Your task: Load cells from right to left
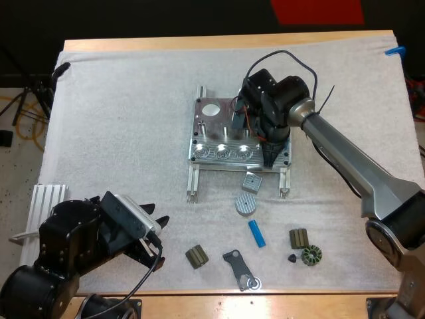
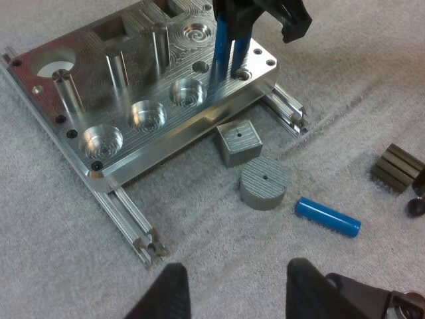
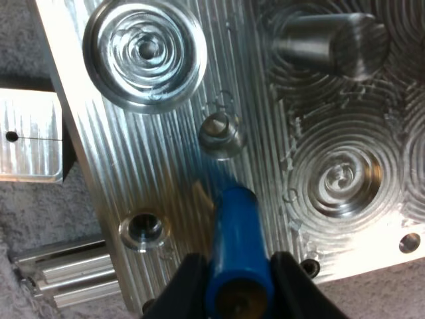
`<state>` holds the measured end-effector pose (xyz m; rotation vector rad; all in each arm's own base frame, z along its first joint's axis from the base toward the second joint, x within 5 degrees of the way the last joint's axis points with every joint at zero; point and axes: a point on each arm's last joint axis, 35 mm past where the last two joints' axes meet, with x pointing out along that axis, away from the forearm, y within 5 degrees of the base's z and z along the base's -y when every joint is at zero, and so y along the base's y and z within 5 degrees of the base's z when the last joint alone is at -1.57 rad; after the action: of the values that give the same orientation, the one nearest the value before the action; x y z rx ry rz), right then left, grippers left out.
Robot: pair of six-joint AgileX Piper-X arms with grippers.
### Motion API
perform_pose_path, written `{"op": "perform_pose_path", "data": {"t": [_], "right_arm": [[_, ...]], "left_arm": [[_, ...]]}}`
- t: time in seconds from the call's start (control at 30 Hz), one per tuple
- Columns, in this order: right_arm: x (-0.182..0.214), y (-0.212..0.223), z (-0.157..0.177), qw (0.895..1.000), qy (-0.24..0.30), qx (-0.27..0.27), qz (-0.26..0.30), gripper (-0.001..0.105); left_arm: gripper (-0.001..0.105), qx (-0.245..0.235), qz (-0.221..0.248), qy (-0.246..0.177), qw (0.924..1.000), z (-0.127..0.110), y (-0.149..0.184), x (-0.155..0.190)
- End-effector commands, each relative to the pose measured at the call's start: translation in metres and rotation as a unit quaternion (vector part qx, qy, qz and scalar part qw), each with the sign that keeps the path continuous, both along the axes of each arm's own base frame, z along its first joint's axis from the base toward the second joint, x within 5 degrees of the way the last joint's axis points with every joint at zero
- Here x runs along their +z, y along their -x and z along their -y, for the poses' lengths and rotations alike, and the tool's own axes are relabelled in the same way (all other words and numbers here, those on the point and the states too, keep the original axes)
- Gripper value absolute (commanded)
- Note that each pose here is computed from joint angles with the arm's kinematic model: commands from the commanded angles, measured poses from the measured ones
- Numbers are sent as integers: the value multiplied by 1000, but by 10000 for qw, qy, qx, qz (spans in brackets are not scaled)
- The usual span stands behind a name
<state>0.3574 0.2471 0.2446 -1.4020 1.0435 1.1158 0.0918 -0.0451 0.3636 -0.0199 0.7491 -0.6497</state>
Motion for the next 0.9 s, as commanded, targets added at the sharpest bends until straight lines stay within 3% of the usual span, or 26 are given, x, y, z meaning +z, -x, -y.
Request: {"op": "perform_pose_path", "data": {"t": [0.0,0.4,0.87], "right_arm": [[4,2,2,9999,-88,18,-87,19],[-5,-1,5,9997,248,-41,38,19],[-8,-4,3,9997,183,-86,100,19]], "left_arm": [[35,-20,65,71,10000,0,2,4],[35,-20,65,71,10000,0,2,4],[35,-20,65,71,10000,0,2,4]]}}
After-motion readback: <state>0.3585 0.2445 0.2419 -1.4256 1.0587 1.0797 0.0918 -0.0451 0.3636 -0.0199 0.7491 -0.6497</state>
